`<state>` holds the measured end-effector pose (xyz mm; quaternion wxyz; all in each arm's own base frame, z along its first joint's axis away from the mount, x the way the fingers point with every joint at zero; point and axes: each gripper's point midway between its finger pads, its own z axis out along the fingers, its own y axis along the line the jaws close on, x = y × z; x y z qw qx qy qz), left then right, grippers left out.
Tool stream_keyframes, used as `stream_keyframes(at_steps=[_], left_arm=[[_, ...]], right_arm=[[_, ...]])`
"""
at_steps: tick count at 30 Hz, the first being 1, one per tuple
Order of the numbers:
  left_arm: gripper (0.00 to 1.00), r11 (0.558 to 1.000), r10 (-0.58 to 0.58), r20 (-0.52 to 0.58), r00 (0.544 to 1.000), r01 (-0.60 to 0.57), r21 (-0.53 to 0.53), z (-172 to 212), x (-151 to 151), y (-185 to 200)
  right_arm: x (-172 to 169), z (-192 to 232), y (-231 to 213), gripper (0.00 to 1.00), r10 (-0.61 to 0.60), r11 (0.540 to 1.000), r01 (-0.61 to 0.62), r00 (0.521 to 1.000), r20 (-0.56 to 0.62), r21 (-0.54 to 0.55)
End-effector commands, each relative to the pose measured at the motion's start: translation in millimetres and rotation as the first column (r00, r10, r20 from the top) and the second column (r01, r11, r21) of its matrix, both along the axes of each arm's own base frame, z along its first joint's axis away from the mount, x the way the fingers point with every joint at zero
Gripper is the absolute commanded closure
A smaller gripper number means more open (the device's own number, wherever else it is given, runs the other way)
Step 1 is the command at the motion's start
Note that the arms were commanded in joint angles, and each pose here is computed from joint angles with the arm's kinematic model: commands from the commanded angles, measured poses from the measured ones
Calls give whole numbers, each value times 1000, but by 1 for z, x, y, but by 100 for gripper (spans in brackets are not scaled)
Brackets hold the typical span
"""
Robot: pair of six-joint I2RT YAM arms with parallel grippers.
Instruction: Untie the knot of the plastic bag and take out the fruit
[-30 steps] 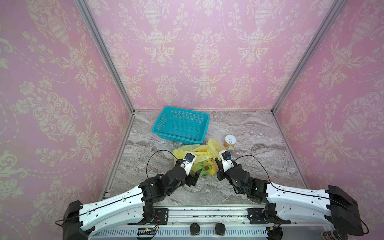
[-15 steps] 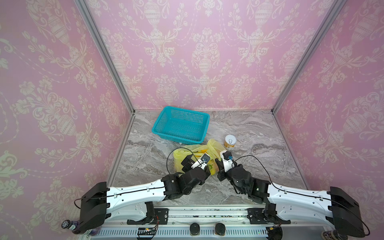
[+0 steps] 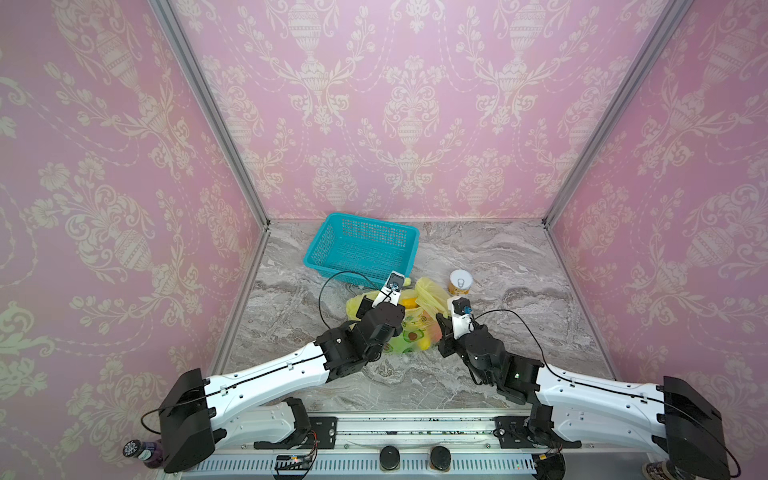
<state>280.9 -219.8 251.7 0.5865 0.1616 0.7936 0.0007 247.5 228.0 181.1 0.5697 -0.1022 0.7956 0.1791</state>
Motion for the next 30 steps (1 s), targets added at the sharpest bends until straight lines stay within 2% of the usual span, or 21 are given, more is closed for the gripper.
stream_keyframes(at_steps=[1,3,5,10,16,21,27,30], left_arm=[[100,995,60,-11,998,-61,-73,15,-1,22],[100,992,90,-14,996,-90,-93,16,-2,33],[100,987,107,-22,994,-109,-115,17,-3,41],[100,972,193,-36,981,-196,-133,18,-6,70],[100,923,308,-70,949,-316,-221,20,-9,120],[100,883,326,-111,939,-344,-319,18,-14,144],[100,848,350,-149,925,-380,-369,13,-15,159],[100,845,332,-179,926,-376,-379,5,-9,157]], right_arm=[[9,2,-23,100,-108,991,113,992,-69,72],[13,16,-20,100,-69,989,79,994,-79,124],[16,32,-20,100,-66,988,75,995,-76,132],[21,54,-36,100,-141,988,146,986,-87,47],[19,56,-53,100,-182,982,187,978,-100,37],[19,66,-72,100,-225,972,231,969,-103,45],[11,70,-91,100,-266,961,273,956,-121,47],[7,62,-93,100,-262,959,273,956,-130,73]])
